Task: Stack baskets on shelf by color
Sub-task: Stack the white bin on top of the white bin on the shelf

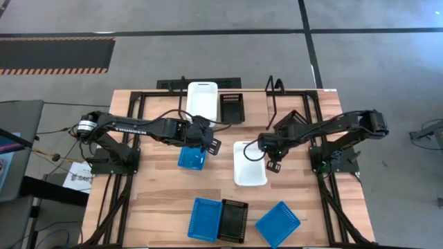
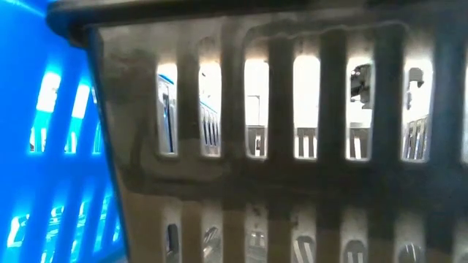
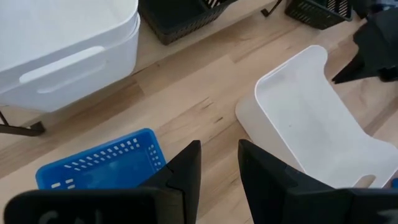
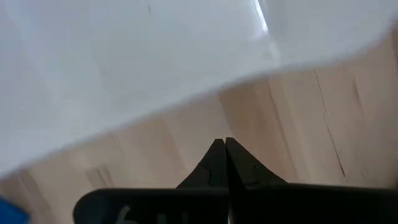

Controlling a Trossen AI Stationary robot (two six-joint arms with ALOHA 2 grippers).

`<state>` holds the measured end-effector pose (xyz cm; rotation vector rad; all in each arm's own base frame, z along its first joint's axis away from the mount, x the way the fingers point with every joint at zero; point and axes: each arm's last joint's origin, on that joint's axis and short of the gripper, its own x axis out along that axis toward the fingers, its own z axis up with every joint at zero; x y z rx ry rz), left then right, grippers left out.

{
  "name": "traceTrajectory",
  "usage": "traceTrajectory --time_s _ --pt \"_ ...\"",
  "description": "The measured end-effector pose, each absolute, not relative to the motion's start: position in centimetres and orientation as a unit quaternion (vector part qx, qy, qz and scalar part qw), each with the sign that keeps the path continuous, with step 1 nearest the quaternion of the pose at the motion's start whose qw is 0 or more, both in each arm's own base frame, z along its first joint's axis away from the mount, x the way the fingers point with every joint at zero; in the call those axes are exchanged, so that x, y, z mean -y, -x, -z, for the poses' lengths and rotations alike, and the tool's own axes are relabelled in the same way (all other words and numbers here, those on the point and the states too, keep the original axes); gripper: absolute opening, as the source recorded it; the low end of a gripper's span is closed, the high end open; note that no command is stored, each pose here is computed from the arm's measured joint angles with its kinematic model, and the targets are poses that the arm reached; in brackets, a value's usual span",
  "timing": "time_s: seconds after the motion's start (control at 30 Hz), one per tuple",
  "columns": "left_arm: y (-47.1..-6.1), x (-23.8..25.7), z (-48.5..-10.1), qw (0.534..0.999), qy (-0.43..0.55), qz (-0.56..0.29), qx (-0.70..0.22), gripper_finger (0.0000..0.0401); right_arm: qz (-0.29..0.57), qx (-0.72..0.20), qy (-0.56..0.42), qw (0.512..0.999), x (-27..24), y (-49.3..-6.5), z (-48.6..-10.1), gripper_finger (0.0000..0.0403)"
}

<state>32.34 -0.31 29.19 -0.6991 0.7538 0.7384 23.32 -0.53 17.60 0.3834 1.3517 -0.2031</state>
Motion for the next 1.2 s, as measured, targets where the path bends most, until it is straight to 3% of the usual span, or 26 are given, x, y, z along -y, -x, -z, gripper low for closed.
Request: traceTrajectory --time_s 0.57,0.67,0.9,1.2 --pt "-32.3 0.3 -29.2 0.805 0.326 -0.345 -0.355 0.0093 0.079 -0.485 -0.203 0.847 0.7 -26.0 -18.1 0.0" --pt "-32.3 0.3 -29.2 0.805 0.326 -0.345 -0.356 0.0093 0.082 -0.492 -0.206 0.842 0.7 -25.9 -18.0 0.0" --pt "-32.3 0.3 -29.2 0.805 0.326 -0.345 -0.356 0.0093 0.058 -0.58 -0.236 0.777 -0.7 -24.3 -17.1 0.0" --pt "-32.3 0.3 -29.1 0.805 0.326 -0.345 -0.356 0.0093 0.017 -0.523 -0.232 0.82 -2.1 -25.7 -17.7 0.0"
